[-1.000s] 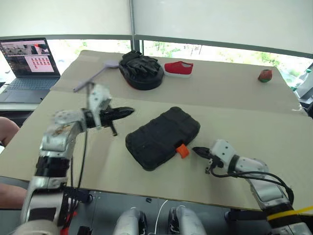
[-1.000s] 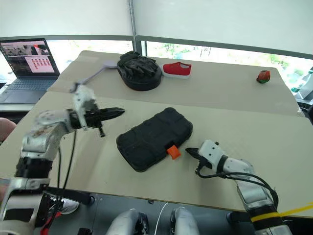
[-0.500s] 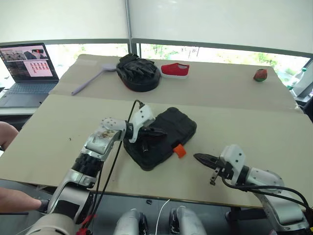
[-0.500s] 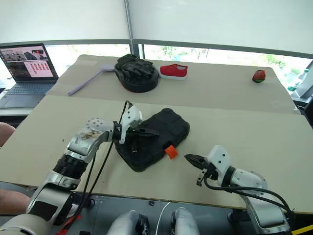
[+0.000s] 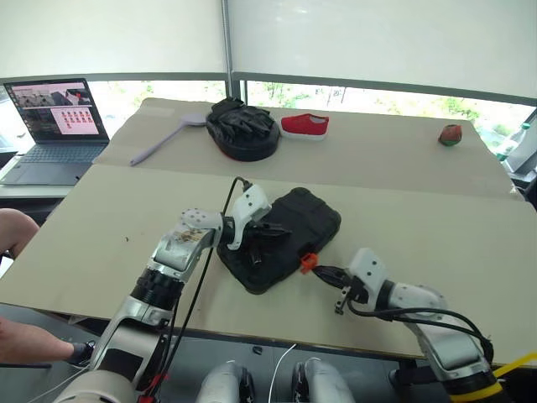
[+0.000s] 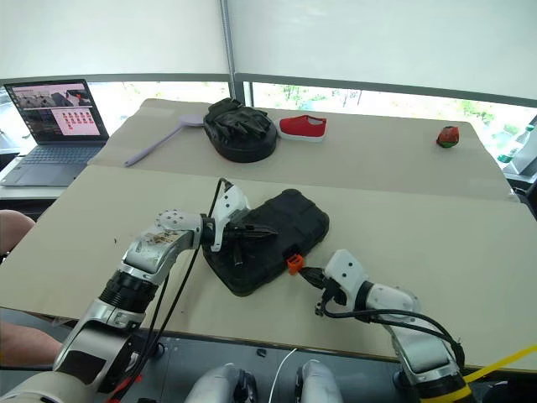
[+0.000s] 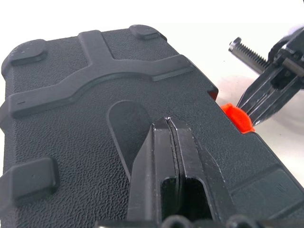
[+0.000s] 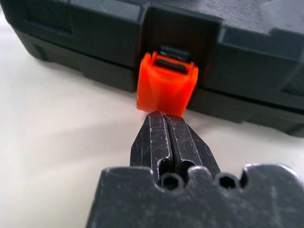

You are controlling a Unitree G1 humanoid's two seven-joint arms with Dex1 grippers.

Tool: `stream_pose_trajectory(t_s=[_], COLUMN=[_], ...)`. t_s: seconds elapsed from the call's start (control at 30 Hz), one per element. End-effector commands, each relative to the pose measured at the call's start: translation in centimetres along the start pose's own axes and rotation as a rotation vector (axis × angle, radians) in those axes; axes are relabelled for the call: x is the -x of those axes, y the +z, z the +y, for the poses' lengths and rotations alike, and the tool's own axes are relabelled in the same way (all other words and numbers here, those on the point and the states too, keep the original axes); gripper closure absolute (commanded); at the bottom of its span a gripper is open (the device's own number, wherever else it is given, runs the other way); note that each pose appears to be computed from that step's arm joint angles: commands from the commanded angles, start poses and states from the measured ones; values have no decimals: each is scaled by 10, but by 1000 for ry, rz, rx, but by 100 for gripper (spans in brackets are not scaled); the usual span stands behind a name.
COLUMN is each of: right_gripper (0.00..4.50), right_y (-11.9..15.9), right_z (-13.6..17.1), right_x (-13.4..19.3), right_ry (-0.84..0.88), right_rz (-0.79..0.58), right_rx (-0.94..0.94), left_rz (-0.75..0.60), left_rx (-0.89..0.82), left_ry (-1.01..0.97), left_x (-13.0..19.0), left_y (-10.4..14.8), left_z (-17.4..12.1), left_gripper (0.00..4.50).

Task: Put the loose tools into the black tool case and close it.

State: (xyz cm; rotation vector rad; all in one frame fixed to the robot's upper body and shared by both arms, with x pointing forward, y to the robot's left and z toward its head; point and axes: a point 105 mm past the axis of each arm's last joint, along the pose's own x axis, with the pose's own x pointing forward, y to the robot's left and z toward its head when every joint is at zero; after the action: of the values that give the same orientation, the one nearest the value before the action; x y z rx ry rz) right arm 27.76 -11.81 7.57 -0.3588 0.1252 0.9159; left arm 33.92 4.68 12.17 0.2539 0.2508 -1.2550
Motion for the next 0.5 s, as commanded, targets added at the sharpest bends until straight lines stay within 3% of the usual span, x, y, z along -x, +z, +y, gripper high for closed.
stream_pose_trajectory(t_s=[0.03,0.5], right_gripper=[450,450], right_y=[17,57], right_z=[-6,-9], right_x=[-8,3], right_ry=[-18,-53], right_rz=[-71,-275], right_rx=[59,-70], left_rz=[118,161], left_rx=[146,185], left_ry=[7,-19], left_x=[-3,-5], left_y=[-46,-57], left_z=[-6,-10], left_gripper=[446,446])
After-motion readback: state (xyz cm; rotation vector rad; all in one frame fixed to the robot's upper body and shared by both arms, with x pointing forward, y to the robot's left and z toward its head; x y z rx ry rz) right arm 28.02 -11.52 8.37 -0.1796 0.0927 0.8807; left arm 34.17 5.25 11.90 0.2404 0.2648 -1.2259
